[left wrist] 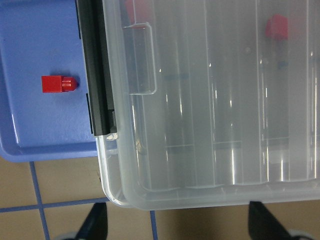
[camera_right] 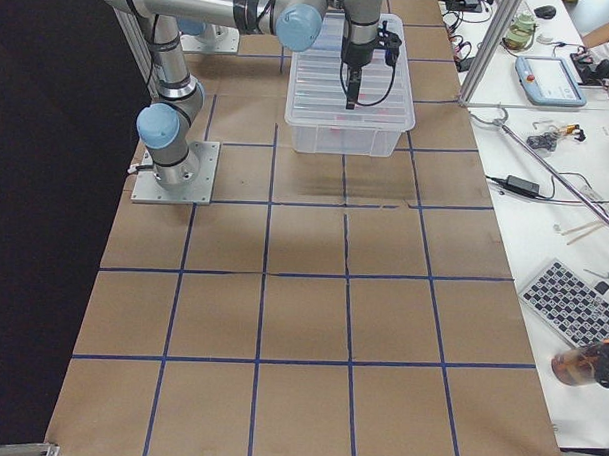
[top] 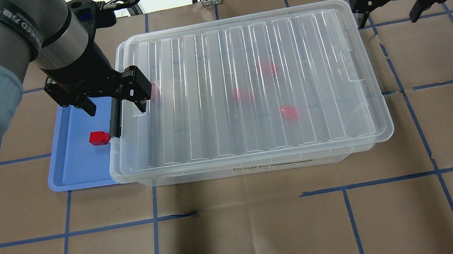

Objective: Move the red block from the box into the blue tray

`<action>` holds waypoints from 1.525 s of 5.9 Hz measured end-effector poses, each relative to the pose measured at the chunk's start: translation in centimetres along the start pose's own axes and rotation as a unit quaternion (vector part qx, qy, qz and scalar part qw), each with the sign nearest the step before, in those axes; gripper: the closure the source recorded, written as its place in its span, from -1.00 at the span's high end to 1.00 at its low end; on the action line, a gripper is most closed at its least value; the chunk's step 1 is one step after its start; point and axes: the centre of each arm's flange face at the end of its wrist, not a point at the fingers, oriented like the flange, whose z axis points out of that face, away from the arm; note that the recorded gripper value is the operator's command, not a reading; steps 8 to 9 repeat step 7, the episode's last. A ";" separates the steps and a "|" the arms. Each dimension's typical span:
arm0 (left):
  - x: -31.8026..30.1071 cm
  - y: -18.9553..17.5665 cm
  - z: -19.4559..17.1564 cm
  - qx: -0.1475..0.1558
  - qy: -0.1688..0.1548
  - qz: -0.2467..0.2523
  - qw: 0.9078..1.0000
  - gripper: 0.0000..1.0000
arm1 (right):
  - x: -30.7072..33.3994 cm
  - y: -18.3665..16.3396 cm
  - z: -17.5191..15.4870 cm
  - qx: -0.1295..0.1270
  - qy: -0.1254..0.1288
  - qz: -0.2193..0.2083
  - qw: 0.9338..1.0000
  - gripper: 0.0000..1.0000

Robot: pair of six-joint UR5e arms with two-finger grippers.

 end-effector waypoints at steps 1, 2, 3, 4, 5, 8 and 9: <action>0.0 0.0 0.0 0.000 0.000 0.000 1.000 0.96 | -2.6 0.9 -0.6 -0.002 -0.001 0.007 1.000 1.00; 0.0 0.0 0.0 0.000 0.000 0.000 1.000 0.96 | -3.6 1.6 -0.8 -0.009 0.000 0.007 1.000 1.00; 0.0 0.0 0.0 0.000 0.000 0.001 1.000 0.96 | -4.2 2.1 -0.8 -0.016 0.002 0.004 1.000 1.00; 0.0 0.0 0.0 0.001 0.000 0.001 1.000 0.96 | -4.5 2.3 -0.7 -0.019 0.002 0.001 1.000 1.00; 0.0 0.0 -0.1 0.001 0.000 0.001 1.000 0.96 | -4.5 2.3 -0.7 -0.020 0.004 0.000 1.000 1.00; 0.0 0.0 0.0 0.000 0.000 0.001 1.000 0.96 | -4.5 2.3 -0.5 -0.022 0.005 -0.001 1.000 1.00; 0.0 0.0 0.0 0.000 0.000 0.001 1.000 0.96 | -4.5 2.3 -0.5 -0.022 0.005 -0.001 1.000 1.00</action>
